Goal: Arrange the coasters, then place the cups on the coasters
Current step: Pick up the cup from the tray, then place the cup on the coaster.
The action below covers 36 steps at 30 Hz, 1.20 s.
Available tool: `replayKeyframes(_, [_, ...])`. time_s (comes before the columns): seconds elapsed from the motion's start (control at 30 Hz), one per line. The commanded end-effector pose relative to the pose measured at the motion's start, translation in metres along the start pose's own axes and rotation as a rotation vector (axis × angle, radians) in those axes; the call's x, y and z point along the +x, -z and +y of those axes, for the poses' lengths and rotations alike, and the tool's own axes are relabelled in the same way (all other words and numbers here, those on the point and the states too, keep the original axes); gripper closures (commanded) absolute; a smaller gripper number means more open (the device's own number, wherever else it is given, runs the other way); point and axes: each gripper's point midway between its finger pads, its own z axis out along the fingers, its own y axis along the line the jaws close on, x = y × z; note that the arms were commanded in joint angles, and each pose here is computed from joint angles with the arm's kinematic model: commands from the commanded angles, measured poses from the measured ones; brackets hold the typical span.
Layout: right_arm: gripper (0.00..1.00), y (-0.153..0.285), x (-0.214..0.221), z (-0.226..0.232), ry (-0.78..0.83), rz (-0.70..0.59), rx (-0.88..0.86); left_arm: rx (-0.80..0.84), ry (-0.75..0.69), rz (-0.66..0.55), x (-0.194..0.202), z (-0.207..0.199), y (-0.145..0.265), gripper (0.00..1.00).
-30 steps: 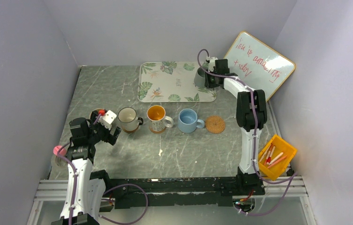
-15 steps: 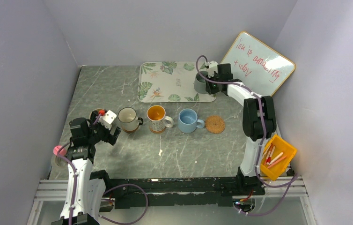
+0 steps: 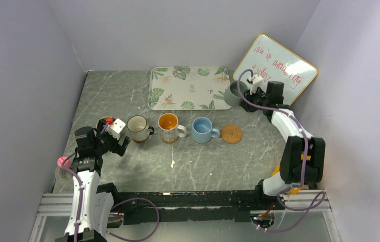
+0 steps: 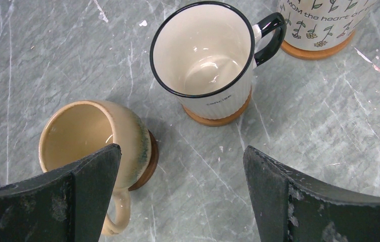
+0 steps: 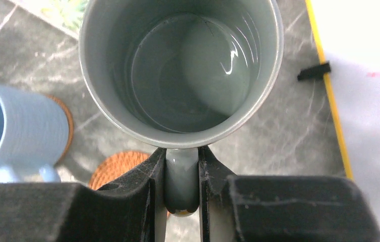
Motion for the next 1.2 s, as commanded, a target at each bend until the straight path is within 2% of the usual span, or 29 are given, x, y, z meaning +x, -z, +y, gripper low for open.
replayKeyframes(0.0, [1.0,0.035,-0.035,0.022,0.194,-0.193,-0.066,0.012,-0.012,-0.019,-0.004,0.0,-0.001,0.04])
replayKeyframes(0.27, [1.0,0.055,0.017,0.047,0.215,-0.142,-0.076,0.012,-0.016,-0.022,-0.005,-0.001,0.0,0.04])
replayKeyframes(0.5, [1.0,0.051,0.057,0.052,0.185,-0.092,-0.082,0.016,-0.017,-0.024,-0.005,-0.002,0.0,0.04])
replayKeyframes(0.83, [1.0,0.05,0.084,0.053,0.168,-0.042,-0.076,0.019,-0.018,-0.023,-0.005,-0.002,0.0,0.04])
replayKeyframes(1.17, [1.0,0.056,0.093,0.057,0.214,-0.026,-0.073,0.02,-0.016,-0.022,-0.004,-0.002,-0.001,0.04])
